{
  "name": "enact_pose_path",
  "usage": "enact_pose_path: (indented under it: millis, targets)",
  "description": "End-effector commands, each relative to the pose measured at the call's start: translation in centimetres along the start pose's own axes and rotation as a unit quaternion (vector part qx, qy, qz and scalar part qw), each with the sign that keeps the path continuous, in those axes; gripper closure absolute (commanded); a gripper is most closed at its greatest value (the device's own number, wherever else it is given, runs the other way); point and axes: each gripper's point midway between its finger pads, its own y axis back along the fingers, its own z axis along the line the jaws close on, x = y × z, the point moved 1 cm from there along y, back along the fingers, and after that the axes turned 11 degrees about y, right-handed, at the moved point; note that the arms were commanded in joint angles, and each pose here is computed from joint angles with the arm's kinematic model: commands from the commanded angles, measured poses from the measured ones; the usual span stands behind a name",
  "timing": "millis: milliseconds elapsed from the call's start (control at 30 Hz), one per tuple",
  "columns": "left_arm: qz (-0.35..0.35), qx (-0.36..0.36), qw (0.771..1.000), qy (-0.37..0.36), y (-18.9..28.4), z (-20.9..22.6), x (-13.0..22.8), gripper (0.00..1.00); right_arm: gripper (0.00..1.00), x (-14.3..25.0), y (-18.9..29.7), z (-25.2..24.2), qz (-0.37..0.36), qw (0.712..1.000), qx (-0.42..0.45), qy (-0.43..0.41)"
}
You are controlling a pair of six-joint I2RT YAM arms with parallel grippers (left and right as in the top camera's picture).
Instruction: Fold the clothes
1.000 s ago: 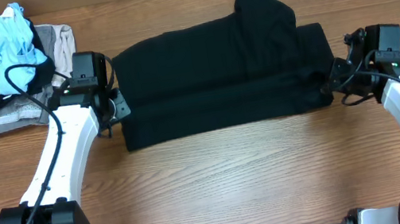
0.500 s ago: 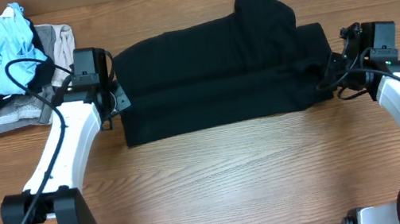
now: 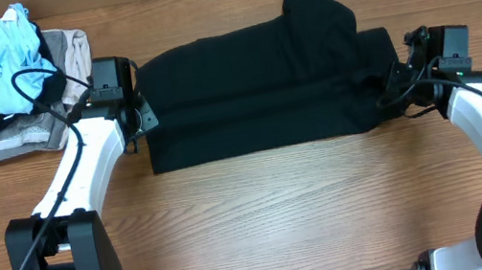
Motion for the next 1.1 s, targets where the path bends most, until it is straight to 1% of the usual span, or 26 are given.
enact_pose_path:
  millis: [0,67,100,133,200,233,300,467,600,667,733,767,867,967,1067]
  targets:
    - [0.000,-0.016,1.000,0.006,-0.7,0.7,0.1,0.53,0.65,-0.1,-0.7,-0.3,-0.002,1.000,0.004,0.001]
    - [-0.001,-0.016,1.000,0.003,-0.7,0.7,0.1,0.44,0.52,-0.4,-0.8,-0.3,-0.007,1.000,0.004,0.002]
    - [-0.002,-0.015,1.000,0.000,-0.7,0.6,0.0,0.38,0.44,-0.6,-0.8,-0.3,-0.011,1.000,0.004,0.004]
    - [-0.004,-0.014,1.000,-0.004,-0.7,0.6,-0.1,0.34,0.40,-0.8,-0.7,-0.3,-0.015,1.000,0.004,0.005]
    - [-0.009,-0.011,1.000,-0.017,-0.7,0.5,-0.3,0.23,0.32,-1.4,-0.5,-0.2,-0.020,1.000,0.003,0.006]
    - [-0.012,-0.009,1.000,-0.024,-0.6,0.5,-0.6,0.17,0.30,-1.9,-0.2,-0.1,-0.022,1.000,0.004,0.006]
    - [-0.015,-0.010,0.999,-0.032,-0.1,0.6,-1.5,0.10,0.28,-2.9,0.7,0.1,-0.022,1.000,0.005,0.010]
    - [-0.006,-0.017,1.000,-0.010,3.4,1.4,-4.5,0.00,0.20,-5.4,4.0,1.1,-0.007,1.000,0.006,0.025]
    - [0.015,0.005,0.999,-0.029,7.9,0.9,-6.2,0.00,0.15,-6.1,7.7,2.3,0.032,0.999,0.005,0.013]
    - [0.032,0.009,0.999,-0.035,9.7,0.7,-6.0,0.00,0.14,-5.2,8.9,3.0,0.063,0.998,-0.004,0.002]
    - [0.046,-0.001,0.998,-0.038,10.8,1.1,-5.6,0.00,0.11,-3.7,9.3,3.3,0.098,0.995,-0.010,-0.010]
    - [0.053,-0.011,0.998,-0.038,10.9,1.6,-5.2,0.00,0.10,-2.5,9.3,3.2,0.120,0.992,-0.008,-0.022]
    - [0.040,-0.035,0.998,-0.034,10.7,2.8,-6.0,0.00,0.09,-1.0,8.8,3.1,0.144,0.989,-0.008,-0.031]
    - [0.033,-0.022,0.998,-0.038,10.5,2.8,-6.6,0.00,0.08,-0.6,8.1,2.8,0.146,0.989,-0.008,-0.031]
    - [0.037,0.000,0.998,-0.050,10.2,1.9,-6.5,0.00,0.08,-0.5,7.5,2.7,0.141,0.990,-0.009,-0.032]
